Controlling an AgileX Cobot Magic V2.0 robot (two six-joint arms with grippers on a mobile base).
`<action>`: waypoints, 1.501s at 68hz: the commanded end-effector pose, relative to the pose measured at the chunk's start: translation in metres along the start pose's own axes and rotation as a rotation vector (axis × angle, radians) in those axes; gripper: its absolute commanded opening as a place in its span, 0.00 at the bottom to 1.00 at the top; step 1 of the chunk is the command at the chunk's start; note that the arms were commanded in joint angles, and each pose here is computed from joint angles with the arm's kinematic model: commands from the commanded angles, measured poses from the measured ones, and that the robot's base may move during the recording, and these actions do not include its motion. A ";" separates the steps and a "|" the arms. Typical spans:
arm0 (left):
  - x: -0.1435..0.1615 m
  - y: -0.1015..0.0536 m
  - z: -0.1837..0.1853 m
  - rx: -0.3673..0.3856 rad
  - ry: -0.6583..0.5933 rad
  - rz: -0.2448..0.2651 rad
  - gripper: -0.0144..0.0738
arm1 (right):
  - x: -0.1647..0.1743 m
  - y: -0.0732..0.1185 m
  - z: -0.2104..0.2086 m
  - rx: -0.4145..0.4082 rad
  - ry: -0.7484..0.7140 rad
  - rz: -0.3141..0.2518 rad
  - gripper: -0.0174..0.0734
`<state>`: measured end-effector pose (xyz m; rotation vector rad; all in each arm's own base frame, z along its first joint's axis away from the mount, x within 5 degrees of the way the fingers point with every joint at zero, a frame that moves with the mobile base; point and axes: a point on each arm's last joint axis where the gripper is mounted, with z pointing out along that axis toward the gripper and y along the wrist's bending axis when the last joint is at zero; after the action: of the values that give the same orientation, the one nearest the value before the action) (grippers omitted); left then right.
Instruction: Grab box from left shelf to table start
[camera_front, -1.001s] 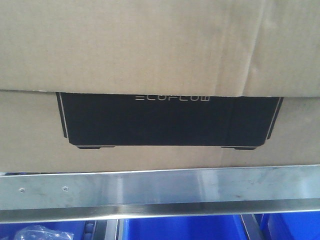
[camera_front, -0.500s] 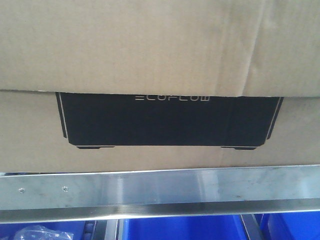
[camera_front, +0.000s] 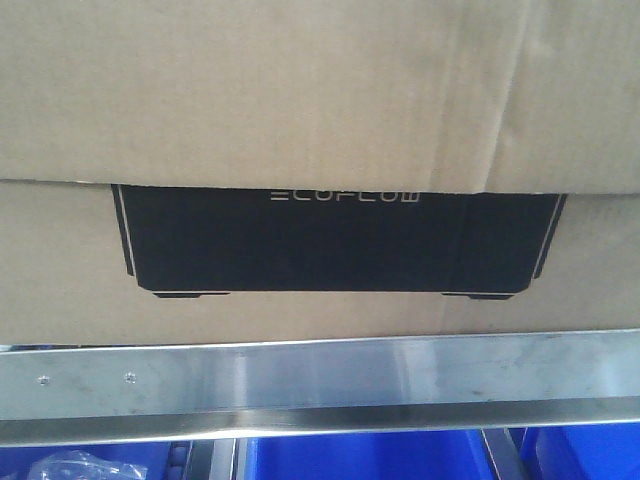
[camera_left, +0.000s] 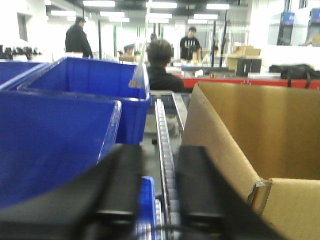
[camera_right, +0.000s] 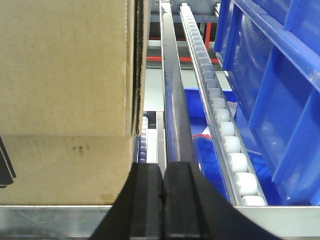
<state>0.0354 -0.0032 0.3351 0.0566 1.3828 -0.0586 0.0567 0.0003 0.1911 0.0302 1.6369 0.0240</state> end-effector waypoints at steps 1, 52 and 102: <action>-0.023 0.000 0.007 0.001 -0.050 0.000 0.58 | -0.008 -0.001 -0.001 0.012 -0.099 -0.010 0.25; -0.080 -0.065 0.167 0.366 0.635 -0.082 0.58 | -0.008 -0.001 -0.001 0.012 -0.099 -0.010 0.25; -0.038 -0.072 0.257 0.050 1.159 -0.078 0.58 | -0.025 -0.001 -0.004 0.017 -0.218 -0.003 0.25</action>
<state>0.2830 -0.0991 0.3990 0.1107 2.6181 -0.1107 0.0569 -0.0004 0.1980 0.0346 1.5605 0.0185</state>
